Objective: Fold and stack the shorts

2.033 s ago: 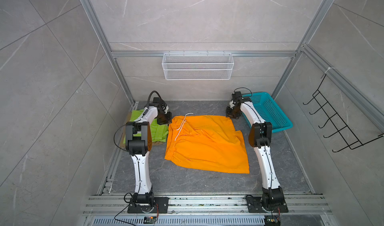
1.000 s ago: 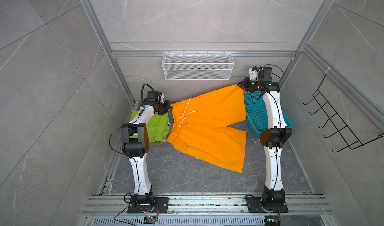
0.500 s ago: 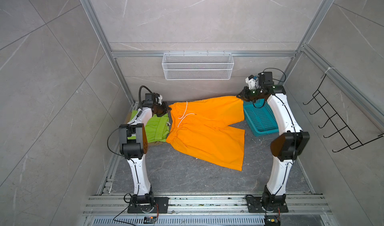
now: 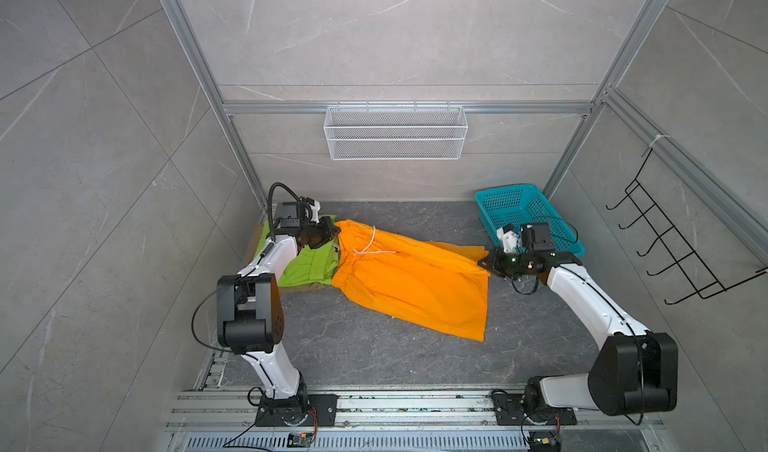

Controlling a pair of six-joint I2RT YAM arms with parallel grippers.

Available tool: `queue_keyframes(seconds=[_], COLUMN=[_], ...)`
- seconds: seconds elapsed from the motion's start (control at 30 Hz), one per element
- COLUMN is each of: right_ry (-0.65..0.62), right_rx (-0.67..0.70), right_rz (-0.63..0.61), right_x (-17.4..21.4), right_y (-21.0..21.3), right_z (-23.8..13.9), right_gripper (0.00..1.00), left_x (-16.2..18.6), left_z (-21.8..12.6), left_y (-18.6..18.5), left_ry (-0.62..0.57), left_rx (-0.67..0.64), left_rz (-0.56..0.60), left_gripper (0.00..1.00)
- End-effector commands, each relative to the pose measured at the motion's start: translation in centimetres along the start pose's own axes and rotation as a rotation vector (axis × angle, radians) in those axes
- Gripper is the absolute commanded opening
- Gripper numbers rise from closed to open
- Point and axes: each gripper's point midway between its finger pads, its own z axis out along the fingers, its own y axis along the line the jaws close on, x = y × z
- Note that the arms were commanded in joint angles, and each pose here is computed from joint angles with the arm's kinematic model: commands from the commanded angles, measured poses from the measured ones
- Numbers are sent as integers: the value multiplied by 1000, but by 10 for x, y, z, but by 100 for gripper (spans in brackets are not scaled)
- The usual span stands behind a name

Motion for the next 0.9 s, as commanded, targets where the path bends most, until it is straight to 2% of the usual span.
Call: queue_keyframes(seconds=[0.0,0.07,0.2,0.37,0.43,0.47,0.53,0.6,0.73,0.87], right_ry=[10,50,116,143,147,148,143,129,97,129], right_rx=[-17,7,63,82,83,83,86,81,87,118], right_rz=[31,78,155,178,179,177,168,154,125,158], right_x=[30,55,90,102,104,105,103,95,80,86], right_y=[-10,-27,-57,-69,-70,-70,-68,-62,-53,-64], right_z=[11,22,39,48,49,49,46,40,30,41], right_gripper=[0,0,0,0,0,0,0,0,0,0], left_x=[13,35,61,52,44,40,38,45,78,114], left_z=[-19,-26,-52,-82,-88,-88,-77,-55,-5,30], left_y=[12,30,61,62,52,45,25,3,-21,2], left_ry=[-70,-61,-66,-115,-130,-133,-110,-48,79,173], left_rx=[-48,-114,-275,-326,-300,-271,-187,-111,-55,-62], left_rz=[-60,-116,-189,-194,-189,-186,-202,-212,-202,-283], left_gripper=[10,13,37,54,58,66,87,99,100,100])
